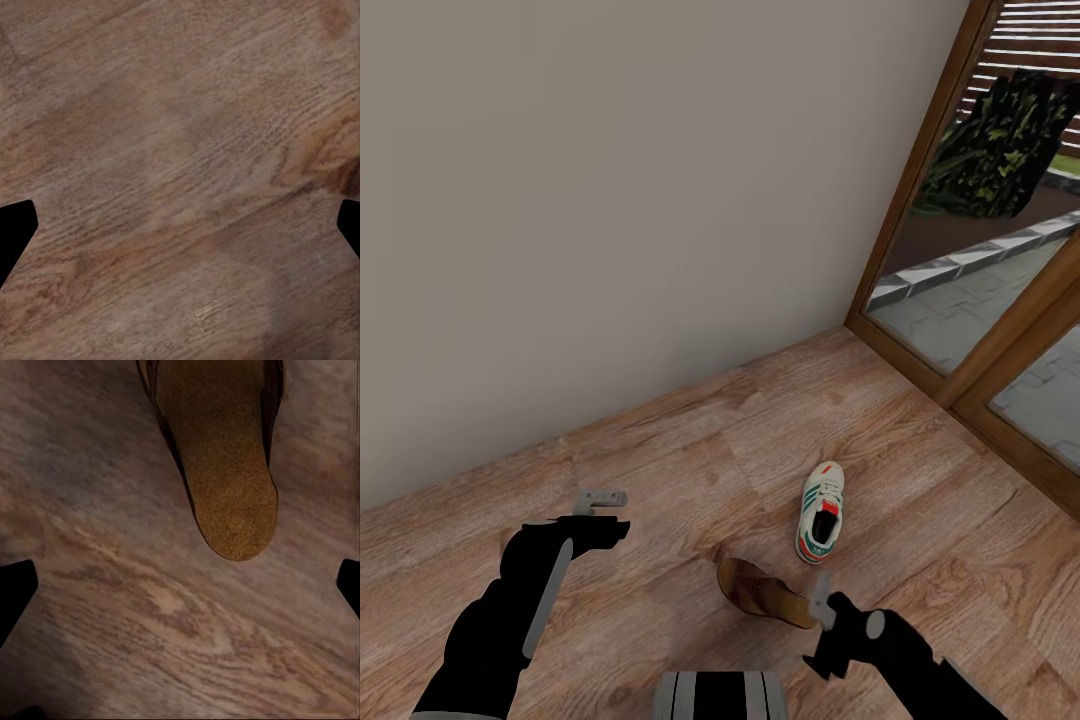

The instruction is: Pick up the two gym shoes and the two sandals from the corridor floor and place them onto the hallstand (shoe rack) in the corridor, making sure they are on the rack and not on the floor. Arrange them so the two gym shoes are next to each other and the two sandals are next to each other.

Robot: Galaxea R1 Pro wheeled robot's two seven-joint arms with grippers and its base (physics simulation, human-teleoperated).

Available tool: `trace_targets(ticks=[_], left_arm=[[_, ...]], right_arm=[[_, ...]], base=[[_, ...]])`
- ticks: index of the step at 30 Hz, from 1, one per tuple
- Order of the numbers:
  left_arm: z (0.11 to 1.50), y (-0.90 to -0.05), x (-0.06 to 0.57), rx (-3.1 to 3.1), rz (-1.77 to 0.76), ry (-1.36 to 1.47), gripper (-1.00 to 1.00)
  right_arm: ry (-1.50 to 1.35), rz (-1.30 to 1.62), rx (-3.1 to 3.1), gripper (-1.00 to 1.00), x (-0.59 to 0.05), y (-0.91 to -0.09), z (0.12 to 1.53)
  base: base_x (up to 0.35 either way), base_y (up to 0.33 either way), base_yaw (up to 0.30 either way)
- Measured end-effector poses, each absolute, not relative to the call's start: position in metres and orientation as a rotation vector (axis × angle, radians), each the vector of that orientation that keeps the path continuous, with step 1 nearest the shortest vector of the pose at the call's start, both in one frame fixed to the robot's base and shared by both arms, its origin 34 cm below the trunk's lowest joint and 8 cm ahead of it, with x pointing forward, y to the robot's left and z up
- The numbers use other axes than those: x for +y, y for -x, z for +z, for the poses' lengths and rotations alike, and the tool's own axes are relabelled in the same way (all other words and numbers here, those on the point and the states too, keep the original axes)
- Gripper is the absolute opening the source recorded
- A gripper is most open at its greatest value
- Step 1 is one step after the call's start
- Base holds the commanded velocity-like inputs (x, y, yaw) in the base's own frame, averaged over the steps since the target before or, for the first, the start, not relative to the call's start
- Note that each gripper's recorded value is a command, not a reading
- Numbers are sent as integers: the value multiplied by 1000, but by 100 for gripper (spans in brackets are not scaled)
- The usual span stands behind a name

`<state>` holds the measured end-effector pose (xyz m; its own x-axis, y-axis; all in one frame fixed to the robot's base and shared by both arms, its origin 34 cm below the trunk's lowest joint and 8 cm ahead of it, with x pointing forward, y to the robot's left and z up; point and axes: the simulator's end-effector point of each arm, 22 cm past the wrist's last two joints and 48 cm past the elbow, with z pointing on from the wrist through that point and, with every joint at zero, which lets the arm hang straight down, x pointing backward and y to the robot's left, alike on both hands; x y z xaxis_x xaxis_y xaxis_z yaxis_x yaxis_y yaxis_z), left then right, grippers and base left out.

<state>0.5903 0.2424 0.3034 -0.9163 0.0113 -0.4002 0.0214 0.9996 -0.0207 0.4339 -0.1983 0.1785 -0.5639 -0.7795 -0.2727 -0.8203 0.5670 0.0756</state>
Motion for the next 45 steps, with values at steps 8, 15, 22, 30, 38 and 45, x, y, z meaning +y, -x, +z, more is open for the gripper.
trace_targets(ticks=[8, 15, 22, 30, 38, 45], left_arm=[[303, -590, 242, 2730, -34, -23, 100], [303, -590, 242, 2730, -34, -23, 100], [303, -590, 243, 2730, -34, -22, 100], [297, -588, 243, 2741, -34, -23, 100], [280, -581, 243, 2773, -35, -22, 100], [265, -574, 242, 2802, -37, -23, 100]], right_arm=[[1319, 254, 2598, 100, -210, -441, 180], [1222, 218, 2628, 100, -229, -455, 183], [1202, 203, 2634, 100, -235, -459, 184], [1279, 148, 2632, 100, -244, -455, 177], [1342, 128, 2648, 100, -250, -444, 163], [1357, 142, 2668, 100, -251, -435, 152]], base=[[0, 0, 0], [0, 0, 0], [0, 0, 0], [0, 0, 0], [0, 0, 0], [0, 0, 0]])
